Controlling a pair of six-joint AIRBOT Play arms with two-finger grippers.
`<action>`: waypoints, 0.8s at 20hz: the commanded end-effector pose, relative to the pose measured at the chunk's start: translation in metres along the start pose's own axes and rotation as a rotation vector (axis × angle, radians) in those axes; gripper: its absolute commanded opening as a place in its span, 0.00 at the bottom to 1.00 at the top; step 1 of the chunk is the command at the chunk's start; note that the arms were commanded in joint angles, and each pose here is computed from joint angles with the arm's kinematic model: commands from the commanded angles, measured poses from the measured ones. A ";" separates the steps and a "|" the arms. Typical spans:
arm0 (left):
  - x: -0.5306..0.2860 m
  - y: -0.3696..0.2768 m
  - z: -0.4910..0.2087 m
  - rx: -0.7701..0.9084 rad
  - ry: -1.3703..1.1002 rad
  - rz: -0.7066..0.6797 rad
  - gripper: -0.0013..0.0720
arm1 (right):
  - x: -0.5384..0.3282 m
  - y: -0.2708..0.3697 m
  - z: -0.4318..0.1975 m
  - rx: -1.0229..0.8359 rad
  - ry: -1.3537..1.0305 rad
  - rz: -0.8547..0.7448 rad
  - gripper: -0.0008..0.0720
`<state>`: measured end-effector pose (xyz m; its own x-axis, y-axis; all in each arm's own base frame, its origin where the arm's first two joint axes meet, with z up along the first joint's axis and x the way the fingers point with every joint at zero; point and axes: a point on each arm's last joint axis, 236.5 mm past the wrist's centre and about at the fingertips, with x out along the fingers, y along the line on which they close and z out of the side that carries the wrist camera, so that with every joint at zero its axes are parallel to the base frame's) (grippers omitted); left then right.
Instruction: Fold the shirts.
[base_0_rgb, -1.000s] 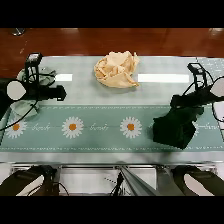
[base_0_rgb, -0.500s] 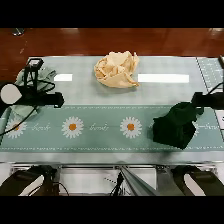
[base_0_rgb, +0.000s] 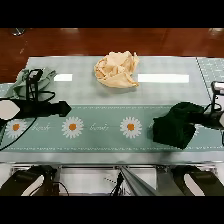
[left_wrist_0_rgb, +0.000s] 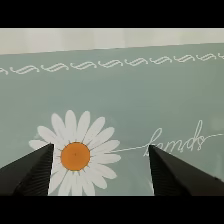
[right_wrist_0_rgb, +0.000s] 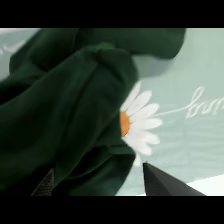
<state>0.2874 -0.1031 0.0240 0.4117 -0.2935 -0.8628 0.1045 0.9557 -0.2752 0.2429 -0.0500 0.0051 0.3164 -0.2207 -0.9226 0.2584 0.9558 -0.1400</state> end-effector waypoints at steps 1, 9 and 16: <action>0.004 -0.003 0.008 -0.015 -0.045 -0.018 0.97 | 0.034 0.030 -0.017 0.013 0.096 0.086 0.88; 0.011 -0.001 0.010 -0.021 -0.042 -0.014 0.97 | 0.093 0.107 -0.028 -0.042 0.237 0.329 0.03; -0.054 0.117 -0.007 0.099 0.072 0.422 0.97 | -0.087 0.113 0.107 -0.169 -0.196 0.475 0.04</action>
<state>0.2862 -0.0424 0.0239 0.4008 -0.0979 -0.9109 0.1116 0.9921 -0.0575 0.3317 0.0450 0.0161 0.3940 0.1767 -0.9020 -0.0005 0.9814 0.1921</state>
